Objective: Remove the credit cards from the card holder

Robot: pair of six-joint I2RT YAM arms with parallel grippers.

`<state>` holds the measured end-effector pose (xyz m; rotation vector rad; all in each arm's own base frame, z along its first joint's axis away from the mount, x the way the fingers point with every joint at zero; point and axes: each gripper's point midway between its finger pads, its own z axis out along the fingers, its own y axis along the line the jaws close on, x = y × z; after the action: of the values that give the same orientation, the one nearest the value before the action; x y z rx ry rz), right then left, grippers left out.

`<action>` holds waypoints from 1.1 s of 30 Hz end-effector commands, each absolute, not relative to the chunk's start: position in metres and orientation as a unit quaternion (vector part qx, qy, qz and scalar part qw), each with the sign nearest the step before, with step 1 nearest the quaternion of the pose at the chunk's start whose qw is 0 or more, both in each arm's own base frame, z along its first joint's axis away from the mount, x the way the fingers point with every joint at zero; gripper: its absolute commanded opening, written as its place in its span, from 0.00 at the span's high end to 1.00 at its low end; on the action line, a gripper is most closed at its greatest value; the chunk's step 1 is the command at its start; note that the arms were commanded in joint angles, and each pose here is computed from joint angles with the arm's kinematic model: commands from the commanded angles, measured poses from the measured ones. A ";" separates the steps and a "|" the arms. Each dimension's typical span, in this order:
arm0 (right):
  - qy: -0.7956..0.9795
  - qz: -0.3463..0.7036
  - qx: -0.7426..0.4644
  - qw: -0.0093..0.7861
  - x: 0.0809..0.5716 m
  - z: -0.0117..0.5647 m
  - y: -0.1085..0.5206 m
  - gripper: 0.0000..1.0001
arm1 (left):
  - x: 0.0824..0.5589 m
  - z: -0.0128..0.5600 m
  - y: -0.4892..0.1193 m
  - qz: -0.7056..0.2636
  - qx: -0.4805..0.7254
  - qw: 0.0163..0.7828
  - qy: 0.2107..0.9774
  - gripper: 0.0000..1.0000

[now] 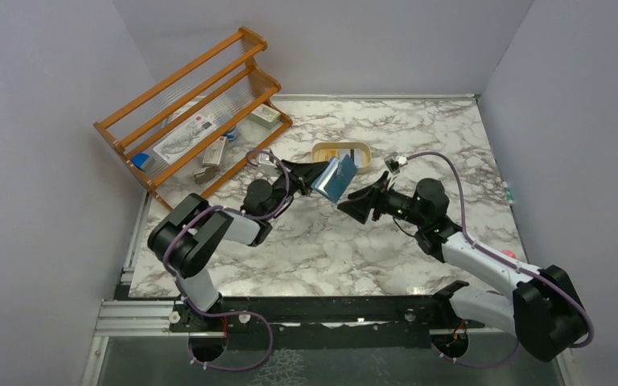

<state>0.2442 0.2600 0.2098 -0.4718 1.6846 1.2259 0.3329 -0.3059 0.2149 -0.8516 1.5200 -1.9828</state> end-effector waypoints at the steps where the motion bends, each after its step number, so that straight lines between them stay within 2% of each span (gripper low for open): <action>1: 0.704 0.496 -0.194 0.470 0.242 0.189 0.258 0.24 | 0.335 0.222 -0.311 -0.657 -0.220 0.345 0.633 1.00; 3: 0.706 0.486 -0.192 0.478 0.245 0.191 0.256 0.13 | 0.339 0.215 -0.305 -0.609 -0.210 0.376 0.666 1.00; 5: 0.707 0.473 -0.188 0.490 0.250 0.196 0.253 0.10 | 0.344 0.205 -0.294 -0.557 -0.205 0.409 0.693 1.00; 11: 0.703 0.444 -0.169 0.529 0.256 0.211 0.240 0.08 | 0.351 0.189 -0.253 -0.414 -0.199 0.489 0.742 1.00; 17: 0.708 0.406 -0.130 0.563 0.264 0.223 0.221 0.06 | 0.347 0.182 -0.234 -0.339 -0.191 0.521 0.760 1.00; 25: 0.744 0.454 -0.128 0.474 0.273 0.193 0.252 0.05 | 0.336 0.180 -0.227 -0.295 -0.186 0.544 0.763 1.00; 33: 0.755 0.516 -0.102 0.391 0.279 0.156 0.282 0.09 | 0.323 0.161 -0.202 -0.290 -0.257 0.531 0.754 1.00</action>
<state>0.2771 0.2615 0.1361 -0.2411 1.9959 1.1642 0.3270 -0.2228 0.1692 -0.4789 1.8313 -0.7240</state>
